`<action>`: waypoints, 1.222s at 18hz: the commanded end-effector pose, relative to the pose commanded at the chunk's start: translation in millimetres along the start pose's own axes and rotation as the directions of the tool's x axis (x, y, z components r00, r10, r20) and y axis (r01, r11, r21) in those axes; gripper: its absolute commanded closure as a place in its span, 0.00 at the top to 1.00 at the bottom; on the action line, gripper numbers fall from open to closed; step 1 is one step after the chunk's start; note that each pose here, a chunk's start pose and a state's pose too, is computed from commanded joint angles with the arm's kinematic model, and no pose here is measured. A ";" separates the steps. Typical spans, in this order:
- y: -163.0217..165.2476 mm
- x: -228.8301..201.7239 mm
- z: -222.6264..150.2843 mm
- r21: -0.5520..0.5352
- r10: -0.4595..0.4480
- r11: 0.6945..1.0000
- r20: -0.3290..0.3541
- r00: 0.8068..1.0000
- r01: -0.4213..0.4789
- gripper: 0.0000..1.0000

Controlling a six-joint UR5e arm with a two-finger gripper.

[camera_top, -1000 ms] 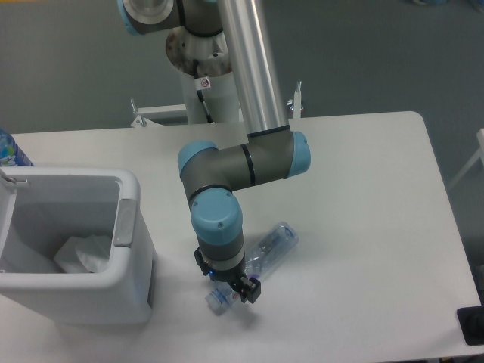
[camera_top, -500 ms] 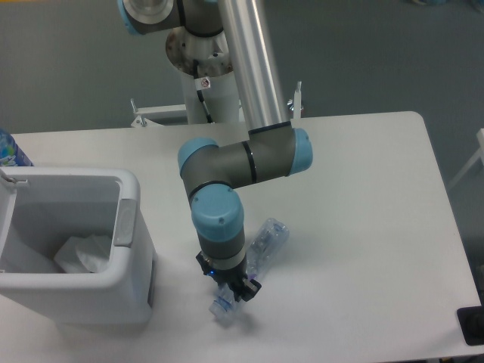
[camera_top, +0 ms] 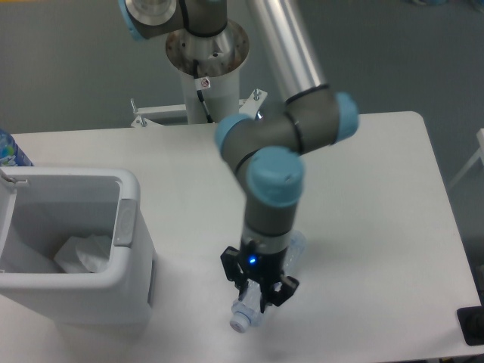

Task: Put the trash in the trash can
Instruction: 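Lift the bottle and carry it over the trash bin, then open the gripper to drop the bottle and withdraw upward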

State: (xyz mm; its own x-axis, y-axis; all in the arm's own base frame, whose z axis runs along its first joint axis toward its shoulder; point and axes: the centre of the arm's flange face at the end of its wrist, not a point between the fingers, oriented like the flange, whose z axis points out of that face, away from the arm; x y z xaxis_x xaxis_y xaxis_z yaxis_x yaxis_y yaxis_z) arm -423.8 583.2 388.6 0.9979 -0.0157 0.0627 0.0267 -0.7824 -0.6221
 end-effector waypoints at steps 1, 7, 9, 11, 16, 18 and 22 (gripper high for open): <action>-9.5 0.7 -12.8 0.055 -0.025 0.998 -0.023 0.999 0.026 0.36; -86.1 44.1 -98.3 0.270 -0.100 0.954 -0.131 0.986 0.133 0.36; -114.1 73.7 -121.6 0.325 -0.090 0.934 -0.196 0.976 0.151 0.36; -132.9 105.9 -136.8 0.358 -0.039 0.926 -0.227 0.973 0.121 0.37; -158.4 176.0 -136.8 0.387 0.064 0.921 -0.284 0.957 0.053 0.37; -164.0 208.1 -129.6 0.380 0.097 0.924 -0.314 0.944 0.032 0.37; -160.5 238.5 -120.6 0.363 0.113 0.931 -0.347 0.931 0.022 0.47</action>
State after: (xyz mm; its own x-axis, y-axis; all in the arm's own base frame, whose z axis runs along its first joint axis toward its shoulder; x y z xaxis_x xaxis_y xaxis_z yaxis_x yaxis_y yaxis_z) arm -197.1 629.9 597.5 0.9117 -0.3194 0.2585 0.0680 -0.5031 -0.8615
